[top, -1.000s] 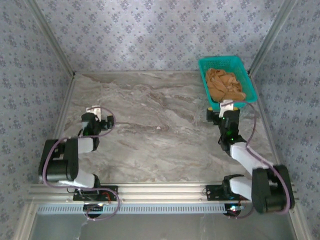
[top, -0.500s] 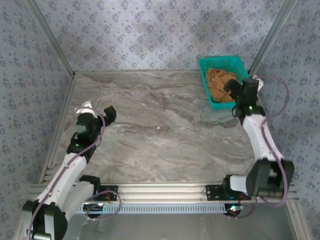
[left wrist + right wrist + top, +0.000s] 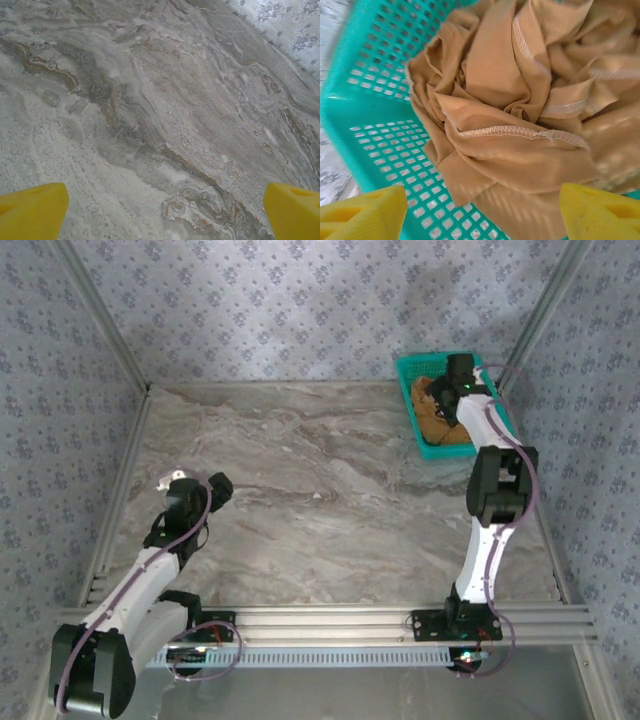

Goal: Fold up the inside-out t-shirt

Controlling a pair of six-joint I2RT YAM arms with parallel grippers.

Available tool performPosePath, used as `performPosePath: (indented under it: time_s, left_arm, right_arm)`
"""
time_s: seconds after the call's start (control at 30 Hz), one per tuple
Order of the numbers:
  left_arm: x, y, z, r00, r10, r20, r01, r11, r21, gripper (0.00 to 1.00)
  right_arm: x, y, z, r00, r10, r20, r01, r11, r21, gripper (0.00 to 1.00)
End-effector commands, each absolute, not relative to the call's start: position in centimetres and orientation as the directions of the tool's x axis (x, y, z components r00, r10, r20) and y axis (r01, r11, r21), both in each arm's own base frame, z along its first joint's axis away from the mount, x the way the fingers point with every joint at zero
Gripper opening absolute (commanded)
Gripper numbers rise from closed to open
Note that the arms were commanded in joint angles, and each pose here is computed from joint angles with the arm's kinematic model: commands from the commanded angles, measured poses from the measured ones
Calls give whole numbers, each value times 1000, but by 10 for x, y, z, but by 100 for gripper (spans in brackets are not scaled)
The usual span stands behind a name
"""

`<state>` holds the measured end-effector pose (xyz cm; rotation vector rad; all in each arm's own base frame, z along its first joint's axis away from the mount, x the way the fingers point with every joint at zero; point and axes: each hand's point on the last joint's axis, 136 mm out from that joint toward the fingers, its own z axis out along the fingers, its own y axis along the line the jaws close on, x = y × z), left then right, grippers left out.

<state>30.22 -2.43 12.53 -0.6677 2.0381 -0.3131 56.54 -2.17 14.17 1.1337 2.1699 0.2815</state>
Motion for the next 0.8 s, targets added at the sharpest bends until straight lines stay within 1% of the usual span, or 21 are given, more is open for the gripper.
performPosePath:
  time_s: [0.0,0.1,0.27,0.33,0.4,0.47,0.57,0.63,0.67,0.73,0.77]
  left_arm:
    - [303,-20,128,-374,-607,-701,-352,792,-499,100]
    - [303,-22,128,-378,-616,-691,-345,787,-512,100]
    - [303,-21,123,-372,-633,-679,-367,772,-520,100]
    - [303,-21,123,-377,-632,-677,-369,773,-515,100]
    - [304,-20,124,-379,-631,-676,-373,773,-512,100]
    - [303,-21,123,-382,-633,-673,-373,772,-515,100]
    - [304,-22,123,-384,-639,-666,-372,768,-521,100]
    - [304,-24,124,-387,-640,-664,-367,767,-526,100]
    - [304,-24,124,-390,-639,-663,-366,769,-525,100]
    - [303,-23,123,-390,-639,-663,-369,768,-523,100]
    - [304,-23,123,-389,-641,-662,-370,767,-525,99]
  right_arm:
    - [560,-17,115,-347,869,-354,763,481,433,79]
    - [566,-17,118,-330,849,-413,776,493,394,78]
    - [573,-19,120,-324,837,-441,784,499,370,78]
    - [572,-16,120,-343,826,-446,782,515,352,75]
    - [570,-10,123,-360,826,-435,779,522,347,68]
    - [565,-2,133,-378,806,-456,771,546,327,68]
    - [555,23,150,-404,775,-486,751,584,308,71]
    - [543,31,153,-334,816,-471,800,510,317,72]
    - [535,33,152,-283,838,-466,833,455,314,74]
    - [520,36,143,-177,878,-445,892,334,305,74]
    - [511,38,135,-109,901,-419,918,253,305,75]
